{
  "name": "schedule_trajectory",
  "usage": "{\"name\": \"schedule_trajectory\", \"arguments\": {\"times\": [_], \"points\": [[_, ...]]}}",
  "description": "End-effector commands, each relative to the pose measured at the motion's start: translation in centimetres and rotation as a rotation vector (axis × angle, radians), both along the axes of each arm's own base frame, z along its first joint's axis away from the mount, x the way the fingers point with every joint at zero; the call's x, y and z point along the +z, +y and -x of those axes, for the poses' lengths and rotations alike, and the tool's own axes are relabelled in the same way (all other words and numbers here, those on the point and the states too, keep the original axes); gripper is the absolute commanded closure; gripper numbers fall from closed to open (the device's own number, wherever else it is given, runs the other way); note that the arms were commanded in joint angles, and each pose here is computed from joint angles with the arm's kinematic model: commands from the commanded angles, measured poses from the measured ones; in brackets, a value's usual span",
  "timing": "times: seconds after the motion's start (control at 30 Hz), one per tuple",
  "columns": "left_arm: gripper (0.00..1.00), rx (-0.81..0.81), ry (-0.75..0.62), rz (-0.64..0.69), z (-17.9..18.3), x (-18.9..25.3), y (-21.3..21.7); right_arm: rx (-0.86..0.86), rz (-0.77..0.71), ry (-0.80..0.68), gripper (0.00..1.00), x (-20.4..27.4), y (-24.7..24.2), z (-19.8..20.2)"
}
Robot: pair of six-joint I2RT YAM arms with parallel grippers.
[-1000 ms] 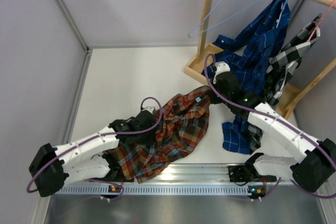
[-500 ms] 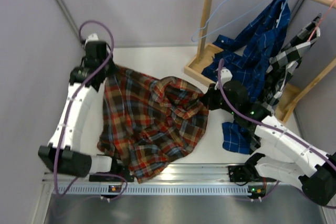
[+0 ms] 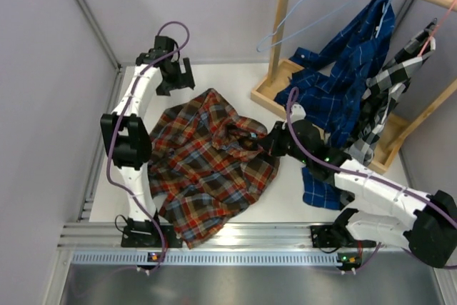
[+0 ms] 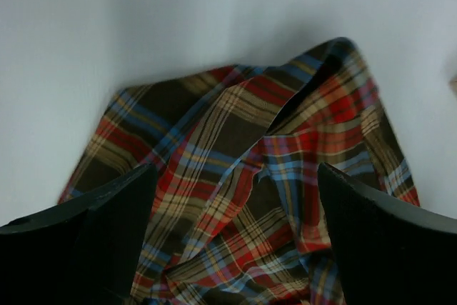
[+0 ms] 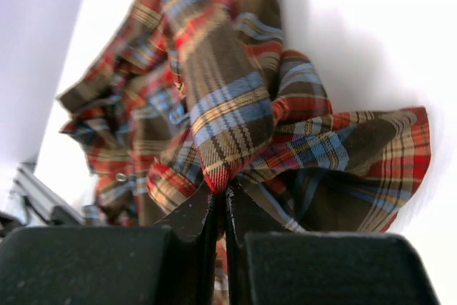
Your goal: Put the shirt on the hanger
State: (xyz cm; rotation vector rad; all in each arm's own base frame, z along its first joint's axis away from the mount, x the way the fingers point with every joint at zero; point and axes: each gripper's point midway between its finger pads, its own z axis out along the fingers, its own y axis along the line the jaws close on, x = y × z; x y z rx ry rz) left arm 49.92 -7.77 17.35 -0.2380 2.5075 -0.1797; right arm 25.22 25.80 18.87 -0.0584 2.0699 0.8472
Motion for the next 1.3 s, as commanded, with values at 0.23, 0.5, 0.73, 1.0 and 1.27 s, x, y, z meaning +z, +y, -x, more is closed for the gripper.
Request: {"name": "schedule_trajectory", "arguments": {"times": [0.23, 0.5, 0.73, 1.0, 1.27], "points": [[0.02, -0.430, -0.403, 0.216, 14.1, 9.7, -15.8, -0.055, 0.007, -0.011, 1.00, 0.2, 0.7, -2.8], [0.12, -0.499, -0.565, 0.243, 15.4, 2.7, -15.5, -0.008, -0.003, -0.040, 1.00, 2.4, 0.1, -2.4], [0.27, -0.641, -0.467, 0.242, 14.3, -2.2, -17.8, 0.045, -0.008, -0.069, 1.00, 4.0, 0.1, -1.4], [0.55, -0.579, -0.404, 0.247, 12.2, -4.6, -17.3, 0.085, -0.005, -0.081, 1.00, 4.6, 0.3, -1.0], [1.00, -0.565, -0.480, 0.235, 12.9, -1.6, -16.3, 0.048, 0.040, -0.060, 1.00, 3.0, -0.5, -2.1]]}}
